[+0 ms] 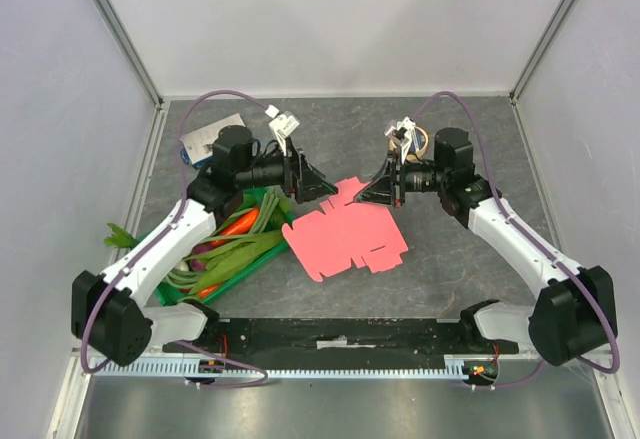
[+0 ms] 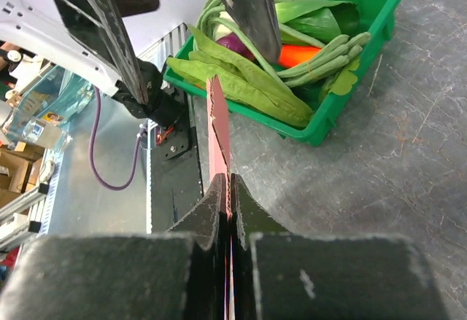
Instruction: Fold the paper box
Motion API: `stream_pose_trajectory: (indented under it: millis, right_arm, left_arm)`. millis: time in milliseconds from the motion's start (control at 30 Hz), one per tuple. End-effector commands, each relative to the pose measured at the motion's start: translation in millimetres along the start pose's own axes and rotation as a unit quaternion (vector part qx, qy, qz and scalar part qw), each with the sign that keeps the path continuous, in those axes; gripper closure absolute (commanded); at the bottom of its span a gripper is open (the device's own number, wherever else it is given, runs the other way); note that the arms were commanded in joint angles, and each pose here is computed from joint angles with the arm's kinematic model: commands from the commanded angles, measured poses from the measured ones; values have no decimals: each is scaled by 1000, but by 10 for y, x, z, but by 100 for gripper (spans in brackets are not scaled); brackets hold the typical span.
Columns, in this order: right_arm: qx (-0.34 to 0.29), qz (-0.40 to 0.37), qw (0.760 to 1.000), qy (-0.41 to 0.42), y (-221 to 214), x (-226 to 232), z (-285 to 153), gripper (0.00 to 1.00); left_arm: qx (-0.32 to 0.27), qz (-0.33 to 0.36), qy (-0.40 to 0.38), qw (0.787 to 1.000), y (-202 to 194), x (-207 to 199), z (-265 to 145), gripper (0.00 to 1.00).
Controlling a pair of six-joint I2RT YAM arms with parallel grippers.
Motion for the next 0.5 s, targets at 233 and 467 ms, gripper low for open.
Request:
stream_pose_trajectory:
  millis: [233,467]
  right_arm:
    - [-9,-59,997,43,239,431,-69,100]
    - [-53,-61,997,10,356,529,-132,68]
  left_arm:
    - [58,48,-145,987,-18,-389,221,57]
    - [11,65,-112,992,170,-469,141,98]
Point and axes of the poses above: each gripper's point midway between its finger pads, its own z axis out along the fingers, its own x axis along the line the jaws close on, y = z × x, the point moved 5 cm from there along -z, back along the fingers, and after that the axes turned 3 degrees about -z, right-handed, at the moved point
